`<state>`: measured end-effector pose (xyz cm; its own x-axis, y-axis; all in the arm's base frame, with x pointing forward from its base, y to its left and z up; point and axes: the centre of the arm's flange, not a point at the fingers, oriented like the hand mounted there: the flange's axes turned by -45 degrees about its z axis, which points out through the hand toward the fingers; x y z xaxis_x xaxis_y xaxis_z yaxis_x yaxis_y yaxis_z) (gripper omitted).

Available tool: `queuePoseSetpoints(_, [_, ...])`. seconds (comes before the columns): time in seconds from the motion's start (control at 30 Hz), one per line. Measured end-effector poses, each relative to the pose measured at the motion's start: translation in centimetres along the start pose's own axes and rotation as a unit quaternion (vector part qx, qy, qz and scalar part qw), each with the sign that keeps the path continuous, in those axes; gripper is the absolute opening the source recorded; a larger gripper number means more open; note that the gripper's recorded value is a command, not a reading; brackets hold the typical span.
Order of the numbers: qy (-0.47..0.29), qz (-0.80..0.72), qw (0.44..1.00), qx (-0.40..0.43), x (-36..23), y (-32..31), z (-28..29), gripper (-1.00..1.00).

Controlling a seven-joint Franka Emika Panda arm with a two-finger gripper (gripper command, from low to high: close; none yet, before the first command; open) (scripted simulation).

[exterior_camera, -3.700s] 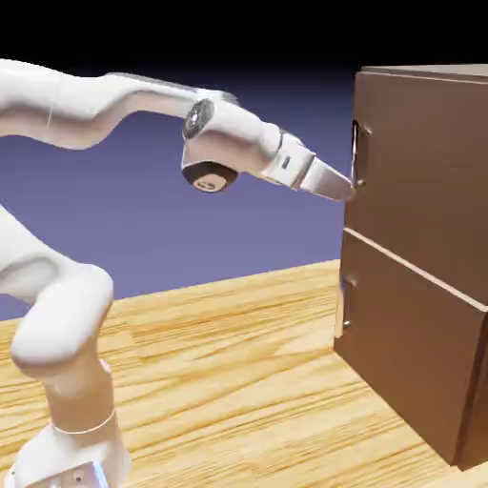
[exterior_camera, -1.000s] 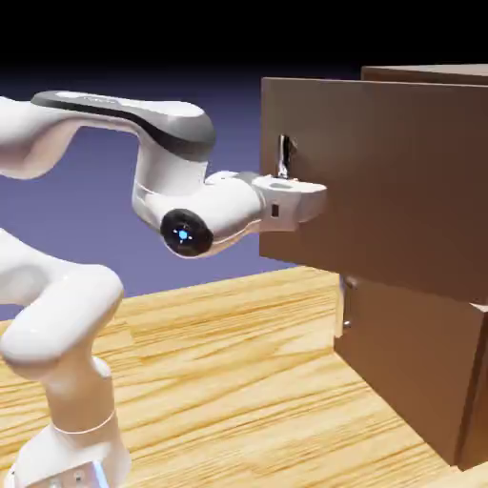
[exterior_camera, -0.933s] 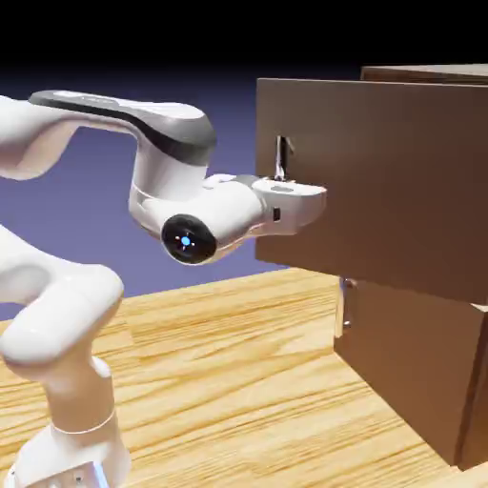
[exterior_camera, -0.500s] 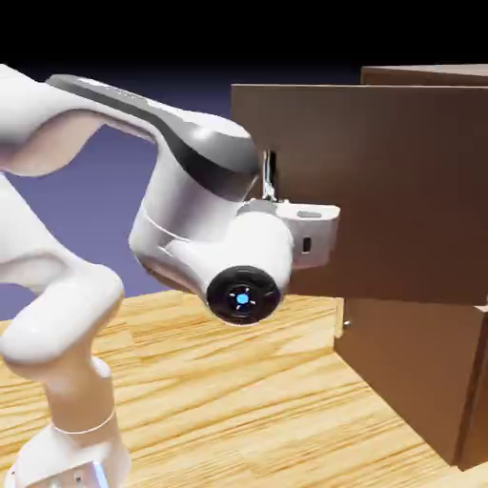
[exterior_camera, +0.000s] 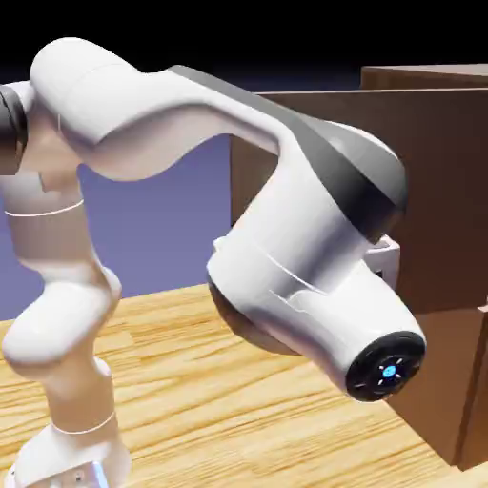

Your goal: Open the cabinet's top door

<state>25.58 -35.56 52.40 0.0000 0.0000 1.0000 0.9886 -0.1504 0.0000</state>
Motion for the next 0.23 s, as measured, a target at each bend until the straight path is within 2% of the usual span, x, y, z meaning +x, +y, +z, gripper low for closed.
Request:
queuePoseSetpoints(0.2, [0.000,0.000,0.999,0.049,0.0,1.6,-3.4,-1.00])
queuePoseSetpoints(0.23, [0.000,0.000,0.999,0.052,0.0,1.7,-3.5,1.00])
